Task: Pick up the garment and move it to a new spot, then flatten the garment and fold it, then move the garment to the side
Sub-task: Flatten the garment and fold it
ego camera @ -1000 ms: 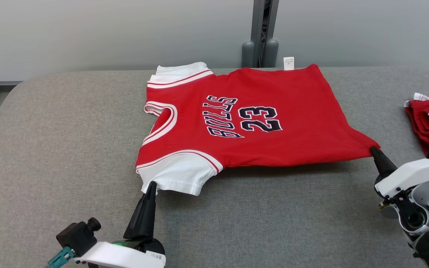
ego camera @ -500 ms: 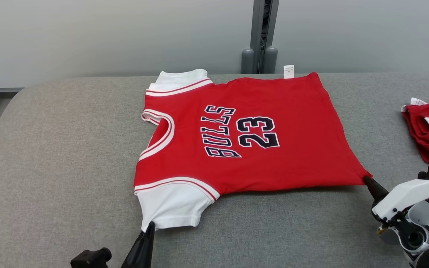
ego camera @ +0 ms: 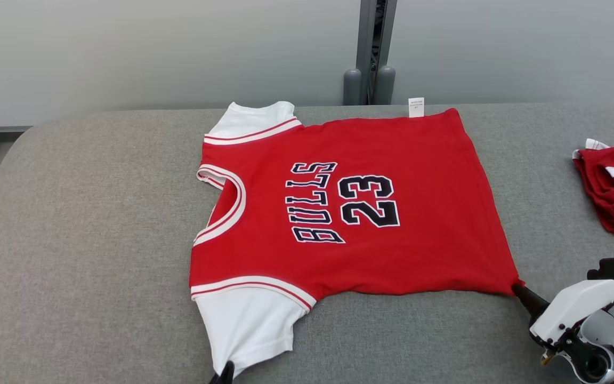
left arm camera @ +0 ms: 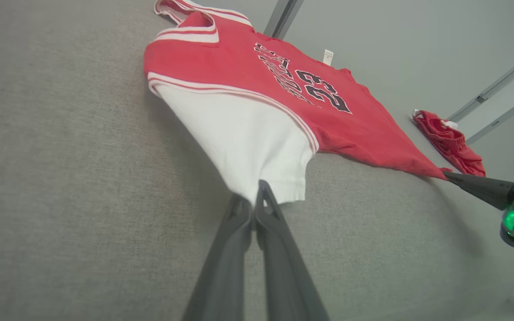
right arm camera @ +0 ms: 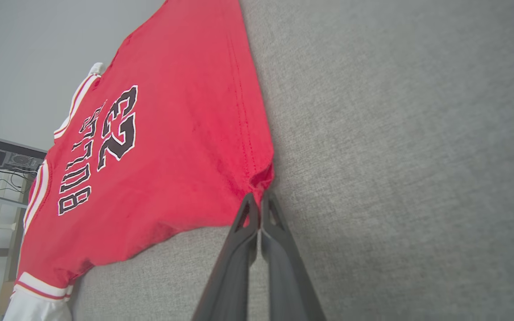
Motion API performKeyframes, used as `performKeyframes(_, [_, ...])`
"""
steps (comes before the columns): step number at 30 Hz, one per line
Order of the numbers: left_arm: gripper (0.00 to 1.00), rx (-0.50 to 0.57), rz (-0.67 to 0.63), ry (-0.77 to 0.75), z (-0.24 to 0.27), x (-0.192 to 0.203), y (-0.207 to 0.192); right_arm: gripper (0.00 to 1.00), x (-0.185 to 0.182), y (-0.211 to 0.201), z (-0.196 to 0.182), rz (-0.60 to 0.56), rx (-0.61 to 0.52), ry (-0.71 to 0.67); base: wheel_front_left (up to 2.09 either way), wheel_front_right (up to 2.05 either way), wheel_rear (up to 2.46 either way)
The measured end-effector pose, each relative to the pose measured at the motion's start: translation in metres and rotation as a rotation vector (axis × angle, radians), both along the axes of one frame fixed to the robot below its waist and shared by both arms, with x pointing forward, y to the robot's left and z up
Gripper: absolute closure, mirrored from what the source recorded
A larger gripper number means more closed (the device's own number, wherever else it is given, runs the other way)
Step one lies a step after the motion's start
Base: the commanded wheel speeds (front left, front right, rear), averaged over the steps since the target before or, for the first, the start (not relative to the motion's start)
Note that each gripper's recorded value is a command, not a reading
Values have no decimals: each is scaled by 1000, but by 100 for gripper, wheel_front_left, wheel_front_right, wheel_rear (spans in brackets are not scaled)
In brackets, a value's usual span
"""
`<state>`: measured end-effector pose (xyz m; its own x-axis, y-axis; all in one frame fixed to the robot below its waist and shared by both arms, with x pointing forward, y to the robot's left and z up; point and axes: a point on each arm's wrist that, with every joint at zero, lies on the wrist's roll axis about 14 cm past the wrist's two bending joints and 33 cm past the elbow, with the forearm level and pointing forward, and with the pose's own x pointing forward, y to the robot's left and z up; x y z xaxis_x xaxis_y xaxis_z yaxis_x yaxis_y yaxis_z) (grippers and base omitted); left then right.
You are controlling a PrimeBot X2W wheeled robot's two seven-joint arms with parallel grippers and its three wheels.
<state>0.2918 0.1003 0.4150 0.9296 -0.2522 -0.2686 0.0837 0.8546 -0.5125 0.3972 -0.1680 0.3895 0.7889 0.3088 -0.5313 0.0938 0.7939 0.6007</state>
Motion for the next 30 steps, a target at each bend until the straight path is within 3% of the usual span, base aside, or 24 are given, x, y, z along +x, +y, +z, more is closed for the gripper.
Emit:
performKeyframes(14, [100,-9,37,-54,14,5,11,100,-4,-8,1,-14,4,-8,0,0,0])
performKeyframes(30, [100,-44,-3,-55,26,-9,12,100,-9,-8,19,63,1,-36,0,0,0])
